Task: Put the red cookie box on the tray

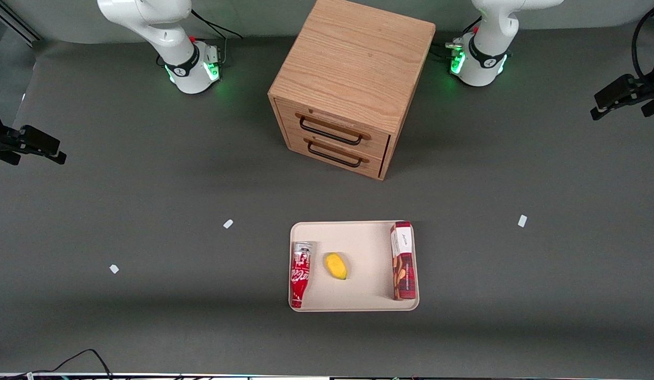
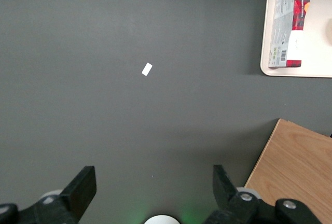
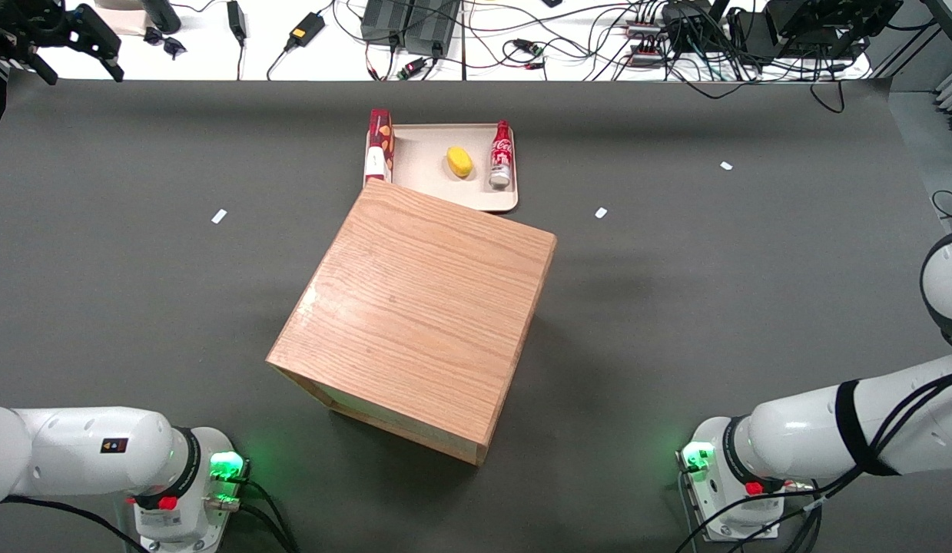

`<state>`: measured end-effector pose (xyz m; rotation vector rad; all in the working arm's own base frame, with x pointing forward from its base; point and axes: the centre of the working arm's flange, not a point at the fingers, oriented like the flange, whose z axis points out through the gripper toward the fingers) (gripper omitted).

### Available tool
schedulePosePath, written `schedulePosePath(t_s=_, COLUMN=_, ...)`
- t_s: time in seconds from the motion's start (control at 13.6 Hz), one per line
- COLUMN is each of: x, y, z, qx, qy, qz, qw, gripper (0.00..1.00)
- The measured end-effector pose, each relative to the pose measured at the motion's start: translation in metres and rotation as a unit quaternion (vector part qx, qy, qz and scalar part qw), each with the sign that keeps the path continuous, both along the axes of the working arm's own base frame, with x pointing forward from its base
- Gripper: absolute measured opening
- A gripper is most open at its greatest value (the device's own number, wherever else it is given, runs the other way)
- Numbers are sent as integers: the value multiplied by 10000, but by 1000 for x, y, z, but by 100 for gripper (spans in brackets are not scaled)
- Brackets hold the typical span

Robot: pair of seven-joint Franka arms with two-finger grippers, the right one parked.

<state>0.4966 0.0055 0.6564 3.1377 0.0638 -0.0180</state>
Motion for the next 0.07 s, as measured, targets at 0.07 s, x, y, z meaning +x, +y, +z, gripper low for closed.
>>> schedulePosePath(t_s=0.07, x=-2, y=-5, z=1, qx=28, qy=18, qz=-49, qw=10000, gripper=100)
